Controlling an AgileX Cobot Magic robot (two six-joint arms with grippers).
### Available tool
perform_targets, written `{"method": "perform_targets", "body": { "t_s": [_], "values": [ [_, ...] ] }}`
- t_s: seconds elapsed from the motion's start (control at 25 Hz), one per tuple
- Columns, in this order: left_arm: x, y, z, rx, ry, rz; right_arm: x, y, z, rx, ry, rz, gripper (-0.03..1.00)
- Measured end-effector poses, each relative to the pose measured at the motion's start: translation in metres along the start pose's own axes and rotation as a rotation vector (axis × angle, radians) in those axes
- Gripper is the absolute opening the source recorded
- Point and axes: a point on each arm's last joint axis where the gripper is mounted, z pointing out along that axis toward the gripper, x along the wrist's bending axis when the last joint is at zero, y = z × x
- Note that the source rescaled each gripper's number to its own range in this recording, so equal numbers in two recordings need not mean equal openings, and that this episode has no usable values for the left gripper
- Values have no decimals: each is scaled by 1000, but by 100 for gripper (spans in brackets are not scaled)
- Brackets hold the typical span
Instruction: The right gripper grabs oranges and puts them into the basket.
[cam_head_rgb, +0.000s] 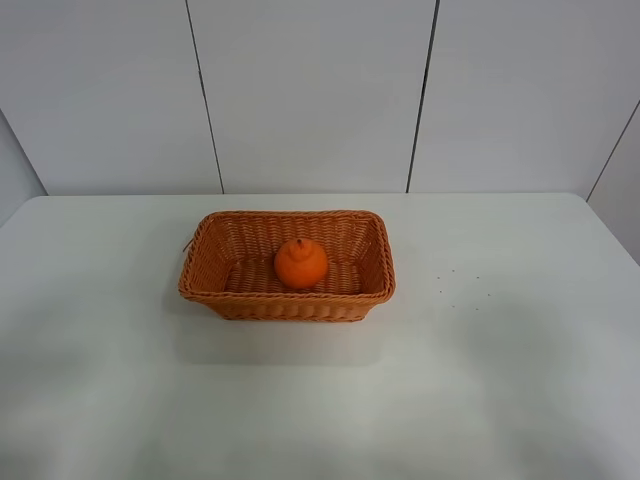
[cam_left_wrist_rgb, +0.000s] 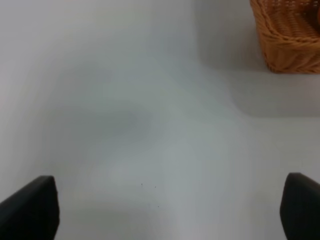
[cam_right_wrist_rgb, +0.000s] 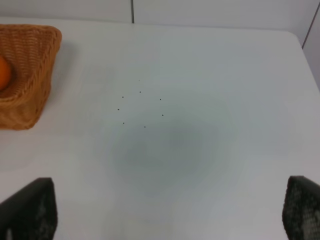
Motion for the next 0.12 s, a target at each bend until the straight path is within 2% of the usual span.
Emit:
{"method": "perform_targets", "body": {
  "t_s": [0.12],
  "values": [
    [0, 0, 0, 0, 0, 0, 0, 0, 0, 0, 0, 0, 100]
  ]
}}
